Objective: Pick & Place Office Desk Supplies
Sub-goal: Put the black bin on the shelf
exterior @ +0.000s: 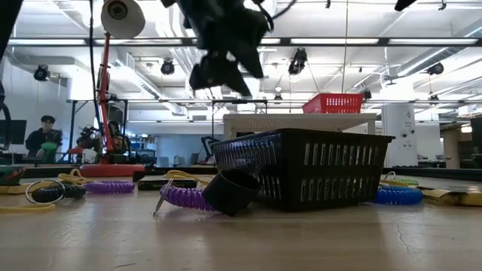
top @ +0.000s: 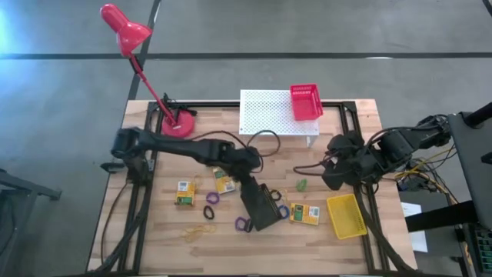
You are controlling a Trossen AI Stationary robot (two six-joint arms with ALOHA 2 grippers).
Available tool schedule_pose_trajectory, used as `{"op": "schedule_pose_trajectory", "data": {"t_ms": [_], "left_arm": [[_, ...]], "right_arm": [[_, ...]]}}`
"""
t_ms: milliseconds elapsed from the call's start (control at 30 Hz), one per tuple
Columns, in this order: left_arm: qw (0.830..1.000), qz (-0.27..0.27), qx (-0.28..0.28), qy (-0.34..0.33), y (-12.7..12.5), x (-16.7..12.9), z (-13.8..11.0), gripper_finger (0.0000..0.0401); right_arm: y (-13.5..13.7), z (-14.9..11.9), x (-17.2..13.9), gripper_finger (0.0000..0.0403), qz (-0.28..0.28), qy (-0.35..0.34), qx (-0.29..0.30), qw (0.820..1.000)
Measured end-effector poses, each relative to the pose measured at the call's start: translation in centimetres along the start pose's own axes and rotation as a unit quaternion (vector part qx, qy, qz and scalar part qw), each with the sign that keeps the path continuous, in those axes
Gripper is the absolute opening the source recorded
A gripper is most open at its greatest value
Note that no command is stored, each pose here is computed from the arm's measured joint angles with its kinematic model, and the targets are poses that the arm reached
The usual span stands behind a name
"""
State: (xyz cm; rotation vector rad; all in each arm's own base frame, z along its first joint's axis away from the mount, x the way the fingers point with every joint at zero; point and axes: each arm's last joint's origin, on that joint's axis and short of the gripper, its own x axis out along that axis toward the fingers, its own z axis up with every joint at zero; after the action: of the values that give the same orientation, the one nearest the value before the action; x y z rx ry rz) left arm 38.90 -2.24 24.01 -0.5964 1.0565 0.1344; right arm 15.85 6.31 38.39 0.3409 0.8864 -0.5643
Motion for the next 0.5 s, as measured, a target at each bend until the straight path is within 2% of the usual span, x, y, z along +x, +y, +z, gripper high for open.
{"op": "schedule_pose_trajectory", "data": {"t_ms": [200, 500], "left_arm": [[0.998, 0.060, -0.013, 0.002, 0.7, 2.7, -0.5, 0.0171], [0.998, 0.066, -0.010, 0.015, 1.1, 6.8, -0.8, 0.0188]], "right_arm": [[-0.2, 0.0, -0.1, 0.0178, -0.002, -0.008, -0.023, 1.000], [-0.7, 0.0, -0.6, 0.0171, 0.005, -0.014, -0.033, 0.999]]}}
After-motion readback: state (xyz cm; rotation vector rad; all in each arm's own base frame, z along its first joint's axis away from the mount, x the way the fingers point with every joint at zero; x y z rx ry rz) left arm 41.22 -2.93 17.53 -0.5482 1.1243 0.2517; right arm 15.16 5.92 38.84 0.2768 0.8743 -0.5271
